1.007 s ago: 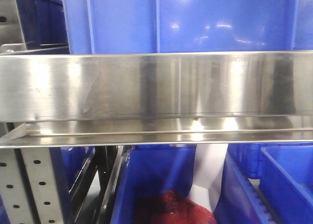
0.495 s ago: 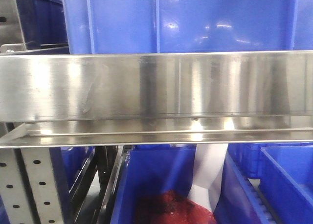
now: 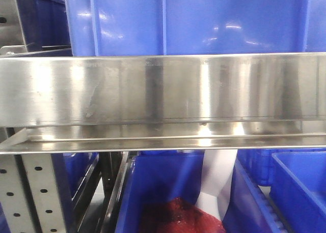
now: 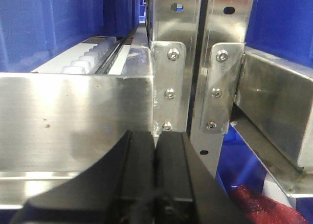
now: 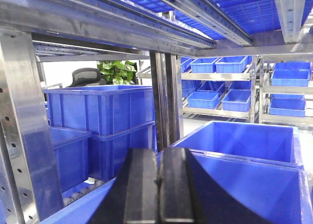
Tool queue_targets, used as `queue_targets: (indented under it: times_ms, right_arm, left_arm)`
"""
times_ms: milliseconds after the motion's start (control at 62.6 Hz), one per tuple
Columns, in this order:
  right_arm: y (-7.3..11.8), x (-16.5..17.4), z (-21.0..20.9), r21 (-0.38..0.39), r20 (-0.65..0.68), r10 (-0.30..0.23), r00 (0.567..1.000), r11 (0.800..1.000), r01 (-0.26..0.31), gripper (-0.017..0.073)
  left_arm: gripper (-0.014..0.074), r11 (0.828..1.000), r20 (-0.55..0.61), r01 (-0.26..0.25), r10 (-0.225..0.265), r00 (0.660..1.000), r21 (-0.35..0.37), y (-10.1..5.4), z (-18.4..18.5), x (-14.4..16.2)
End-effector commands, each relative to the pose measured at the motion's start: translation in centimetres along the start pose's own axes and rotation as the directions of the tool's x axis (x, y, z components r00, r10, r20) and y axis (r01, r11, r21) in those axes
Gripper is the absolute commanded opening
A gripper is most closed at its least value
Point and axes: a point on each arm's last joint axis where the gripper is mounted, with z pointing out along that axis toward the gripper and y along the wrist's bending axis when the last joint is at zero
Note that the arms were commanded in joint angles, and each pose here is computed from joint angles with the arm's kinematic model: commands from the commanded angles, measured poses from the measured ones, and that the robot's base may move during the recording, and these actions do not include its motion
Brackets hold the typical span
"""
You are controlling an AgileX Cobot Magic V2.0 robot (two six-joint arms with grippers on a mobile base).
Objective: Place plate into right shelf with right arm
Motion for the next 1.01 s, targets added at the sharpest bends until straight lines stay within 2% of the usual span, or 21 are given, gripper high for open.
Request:
queue_targets:
  times_ms: [0,112,272,431,479,655,991]
  right_arm:
    - [-0.2,-1.6,-0.6,0.041,0.119,-0.032,0.992,0.999,0.028,0.0056]
    - [-0.5,-0.8,-1.2,0.068,0.111,-0.079,0.991,0.995,0.072,0.0056]
    - [-1.2,0.8,-3.0,0.128,0.070,-0.088,0.994,0.989,0.079,0.0056]
    - [-2.0,2.4,-5.5,0.236,0.054,-0.145,0.988,0.963,0.129,0.0056]
    - [-2.0,2.9,-6.3,0.257,0.054,-0.148,0.987,0.958,0.130,0.0056]
    - [-2.2,5.1,-8.9,0.317,0.039,-0.213,0.976,0.929,0.190,0.0056]
    - [-2.6,11.1,-12.9,0.424,0.023,-0.225,0.974,0.885,0.195,0.0056]
  left_arm:
    - [-0.0047,1.000,0.082,0.007,-0.007,0.997,0.003,0.0,0.0,-0.5]
    - [-0.0047,1.000,0.082,0.007,-0.007,0.997,0.003,0.0,0.0,-0.5]
    - [-0.0047,1.000,0.082,0.007,-0.007,0.997,0.003,0.0,0.0,-0.5]
    - [-0.0047,1.000,0.082,0.007,-0.007,0.997,0.003,0.0,0.0,-0.5]
    - [-0.0047,1.000,0.082,0.007,-0.007,0.997,0.003,0.0,0.0,-0.5]
    - [-0.0047,1.000,0.082,0.007,-0.007,0.997,0.003,0.0,0.0,-0.5]
    - [-0.0047,1.000,0.082,0.007,-0.007,0.997,0.003,0.0,0.0,-0.5]
